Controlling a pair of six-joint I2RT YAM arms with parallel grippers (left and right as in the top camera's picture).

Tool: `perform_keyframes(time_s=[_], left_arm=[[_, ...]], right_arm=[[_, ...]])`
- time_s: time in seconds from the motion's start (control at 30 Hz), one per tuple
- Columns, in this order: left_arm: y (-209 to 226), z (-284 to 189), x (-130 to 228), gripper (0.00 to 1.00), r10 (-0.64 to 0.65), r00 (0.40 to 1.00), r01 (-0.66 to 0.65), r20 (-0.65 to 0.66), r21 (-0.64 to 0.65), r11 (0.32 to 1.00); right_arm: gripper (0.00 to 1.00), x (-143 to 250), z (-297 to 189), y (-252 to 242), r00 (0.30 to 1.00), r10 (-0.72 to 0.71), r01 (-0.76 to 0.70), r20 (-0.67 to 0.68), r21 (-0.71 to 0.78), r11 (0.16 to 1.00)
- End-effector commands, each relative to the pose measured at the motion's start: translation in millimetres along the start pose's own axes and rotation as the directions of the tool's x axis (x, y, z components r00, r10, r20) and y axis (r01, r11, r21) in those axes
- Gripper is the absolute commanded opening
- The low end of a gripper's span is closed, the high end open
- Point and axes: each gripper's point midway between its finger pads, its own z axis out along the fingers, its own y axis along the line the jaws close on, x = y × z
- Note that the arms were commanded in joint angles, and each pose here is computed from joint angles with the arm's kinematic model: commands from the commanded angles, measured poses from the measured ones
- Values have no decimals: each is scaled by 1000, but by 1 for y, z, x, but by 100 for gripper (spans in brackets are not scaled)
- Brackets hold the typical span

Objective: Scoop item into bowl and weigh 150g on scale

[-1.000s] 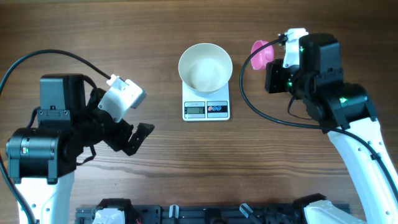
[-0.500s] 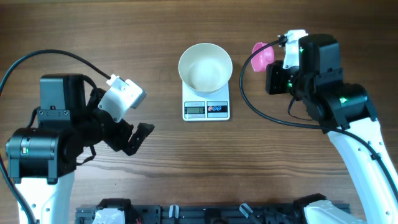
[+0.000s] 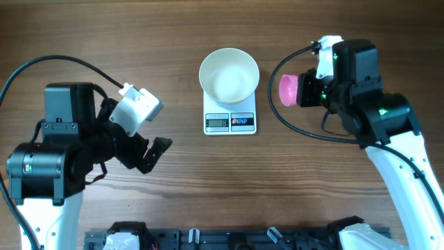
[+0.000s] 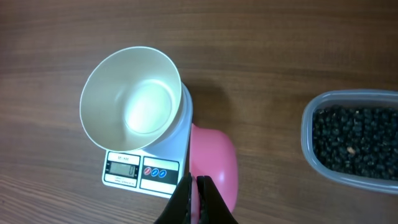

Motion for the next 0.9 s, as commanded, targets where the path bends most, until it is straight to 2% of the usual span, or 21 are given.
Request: perform_keyframes(time_s=[0.0, 0.2, 0.33, 0.53, 0.63, 0.87], left_arm=[[-2, -5, -5, 100, 21, 999, -21, 26, 5, 1000], [-2, -5, -5, 100, 21, 999, -21, 26, 5, 1000], [-2, -5, -5, 100, 21, 999, -21, 26, 5, 1000], [-2, -5, -5, 100, 21, 999, -21, 26, 5, 1000], [-2, -5, -5, 100, 21, 999, -21, 26, 5, 1000], [-2, -5, -5, 100, 21, 999, -21, 26, 5, 1000]], right_arm=[[4, -12, -11, -2, 999, 17, -18, 48, 16, 1000], [4, -24, -13, -16, 994, 10, -21, 108, 104, 994], [4, -41, -14, -15, 984, 6, -25, 176, 103, 994], [4, -22, -11, -20, 990, 92, -105, 108, 116, 988], [4, -15, -30, -21, 985, 126, -139, 115, 118, 983], [4, 0, -107, -40, 954, 166, -217, 249, 192, 957]])
